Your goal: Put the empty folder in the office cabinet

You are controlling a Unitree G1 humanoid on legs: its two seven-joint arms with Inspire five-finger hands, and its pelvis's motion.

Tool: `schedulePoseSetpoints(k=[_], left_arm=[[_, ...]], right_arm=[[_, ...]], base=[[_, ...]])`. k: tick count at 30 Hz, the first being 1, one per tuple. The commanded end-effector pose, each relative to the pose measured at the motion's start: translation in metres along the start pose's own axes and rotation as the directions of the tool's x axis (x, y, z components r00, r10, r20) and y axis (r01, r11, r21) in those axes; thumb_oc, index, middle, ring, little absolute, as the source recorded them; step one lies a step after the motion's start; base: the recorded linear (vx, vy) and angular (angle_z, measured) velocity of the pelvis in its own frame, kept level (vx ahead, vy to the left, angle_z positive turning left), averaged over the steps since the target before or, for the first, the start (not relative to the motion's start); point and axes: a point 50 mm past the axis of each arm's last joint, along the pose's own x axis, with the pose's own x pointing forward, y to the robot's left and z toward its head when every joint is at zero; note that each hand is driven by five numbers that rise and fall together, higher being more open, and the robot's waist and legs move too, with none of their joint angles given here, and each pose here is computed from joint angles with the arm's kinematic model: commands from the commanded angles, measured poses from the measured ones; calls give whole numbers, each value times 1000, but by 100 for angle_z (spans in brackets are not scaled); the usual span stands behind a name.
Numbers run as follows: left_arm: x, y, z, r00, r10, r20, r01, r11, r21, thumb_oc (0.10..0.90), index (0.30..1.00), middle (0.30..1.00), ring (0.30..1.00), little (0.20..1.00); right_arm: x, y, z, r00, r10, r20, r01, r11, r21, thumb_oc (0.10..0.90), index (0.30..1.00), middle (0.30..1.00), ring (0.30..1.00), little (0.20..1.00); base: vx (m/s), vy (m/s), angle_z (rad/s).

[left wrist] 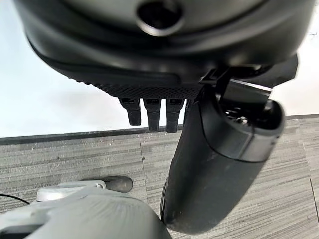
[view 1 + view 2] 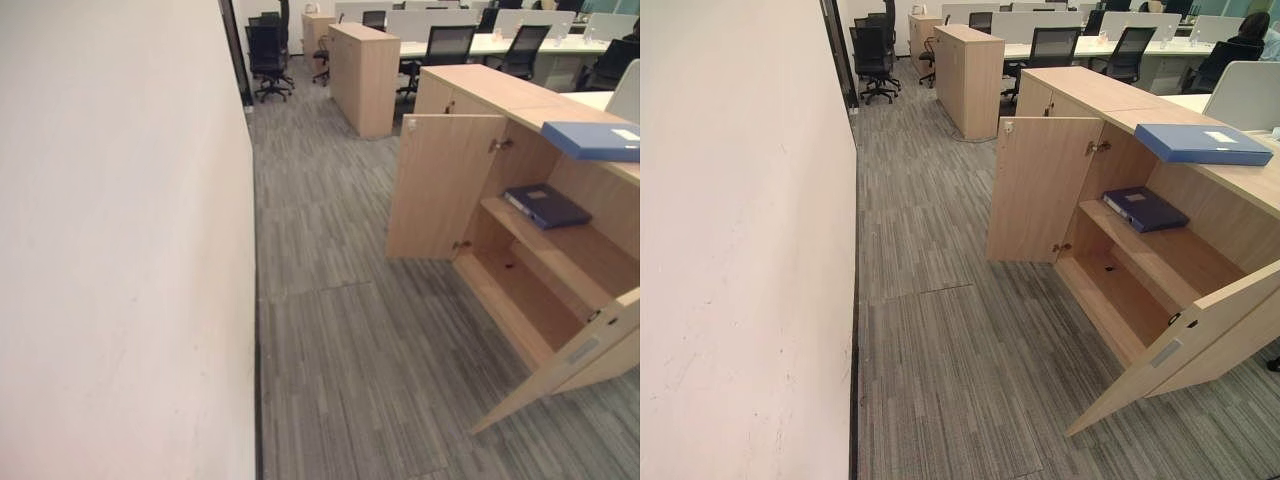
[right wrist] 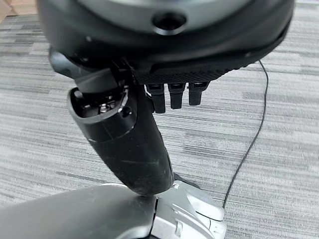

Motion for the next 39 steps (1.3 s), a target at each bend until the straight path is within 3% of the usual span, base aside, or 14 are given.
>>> schedulePoseSetpoints(k=[1, 6, 28, 37, 39], left_arm=[[0, -12, -7, 998, -34, -50, 36, 999, 34, 800, 900, 900, 900, 900], [0, -12, -5, 998, -43, -42, 44, 999, 25, 800, 900, 900, 900, 900], [4, -3, 27, 999, -16, 47, 15, 1000, 13, 800, 900, 900, 900, 900], [3, 8, 10, 1000, 26, -2, -26, 1000, -10, 800, 900, 900, 900, 900], [0, 10, -11, 997, 35, -67, -35, 999, -8, 800, 900, 900, 900, 900]], right_arm=[[1, 4, 6, 999, 24, -26, -22, 998, 55, 800, 900, 900, 900, 900], [1, 5, 12, 999, 38, 8, -39, 991, 126, 800, 900, 900, 900, 900], [2, -11, 8, 1000, 24, -19, -21, 989, 149, 800, 900, 900, 900, 900], [3, -28, 5, 999, -26, -26, 29, 986, 163, 800, 900, 900, 900, 900], [2, -24, -3, 999, -6, -54, 14, 991, 137, 800, 900, 900, 900, 900]], base=[[0, 0, 0], [0, 0, 0], [39, -51, 11], [297, 73, 8], [514, 252, -18]])
